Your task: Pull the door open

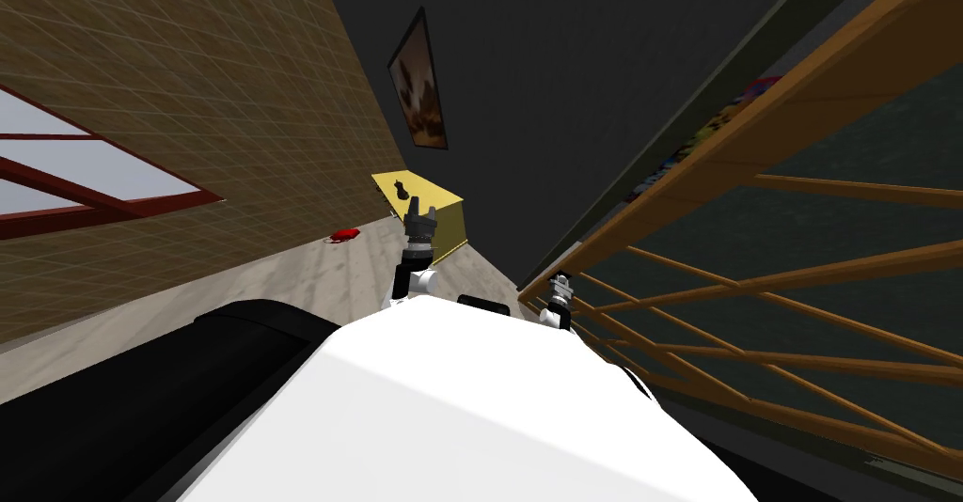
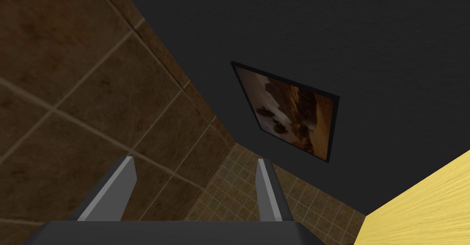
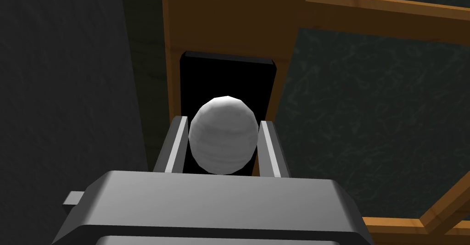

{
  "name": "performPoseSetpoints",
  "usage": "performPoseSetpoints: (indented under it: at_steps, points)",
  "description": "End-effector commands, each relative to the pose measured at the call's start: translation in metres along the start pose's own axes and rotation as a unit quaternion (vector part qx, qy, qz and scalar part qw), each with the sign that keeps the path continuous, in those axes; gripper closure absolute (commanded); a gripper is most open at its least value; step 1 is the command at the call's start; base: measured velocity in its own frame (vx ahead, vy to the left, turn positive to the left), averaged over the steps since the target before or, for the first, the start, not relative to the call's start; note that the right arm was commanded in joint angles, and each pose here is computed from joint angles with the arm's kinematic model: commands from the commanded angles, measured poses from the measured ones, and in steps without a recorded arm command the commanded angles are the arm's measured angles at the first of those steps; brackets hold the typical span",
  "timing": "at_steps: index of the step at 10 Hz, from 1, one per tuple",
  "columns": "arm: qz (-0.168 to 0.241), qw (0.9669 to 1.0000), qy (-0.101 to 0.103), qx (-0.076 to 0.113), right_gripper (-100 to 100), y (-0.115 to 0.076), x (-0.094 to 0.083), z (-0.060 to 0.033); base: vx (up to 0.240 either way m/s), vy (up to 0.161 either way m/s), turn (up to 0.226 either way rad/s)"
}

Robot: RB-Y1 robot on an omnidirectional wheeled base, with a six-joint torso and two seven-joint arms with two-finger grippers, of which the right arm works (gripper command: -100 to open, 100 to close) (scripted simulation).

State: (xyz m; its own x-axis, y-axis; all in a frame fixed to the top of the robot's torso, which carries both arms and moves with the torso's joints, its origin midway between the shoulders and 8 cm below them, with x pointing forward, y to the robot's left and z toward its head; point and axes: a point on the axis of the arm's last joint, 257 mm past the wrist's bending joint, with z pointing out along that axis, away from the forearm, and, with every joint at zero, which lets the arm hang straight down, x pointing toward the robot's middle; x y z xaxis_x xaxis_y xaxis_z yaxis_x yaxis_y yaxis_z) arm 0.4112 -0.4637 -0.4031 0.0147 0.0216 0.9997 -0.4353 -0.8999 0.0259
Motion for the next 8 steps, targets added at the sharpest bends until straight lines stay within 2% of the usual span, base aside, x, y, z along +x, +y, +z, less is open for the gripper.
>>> performPoseSetpoints:
  at_steps: [1, 5, 8]
  points:
    - [0.002, 0.9999, 0.001, 0.014, 100, -0.006, 0.001, 0.0002, -0.117, -0.041, 0.087]
    - [0.006, 0.9992, 0.003, 0.040, 100, -0.018, 0.003, -0.0001, -0.208, -0.003, 0.075]
    - [0.011, 0.9974, 0.003, 0.072, 100, -0.033, 0.004, -0.0017, -0.276, -0.026, 0.106]
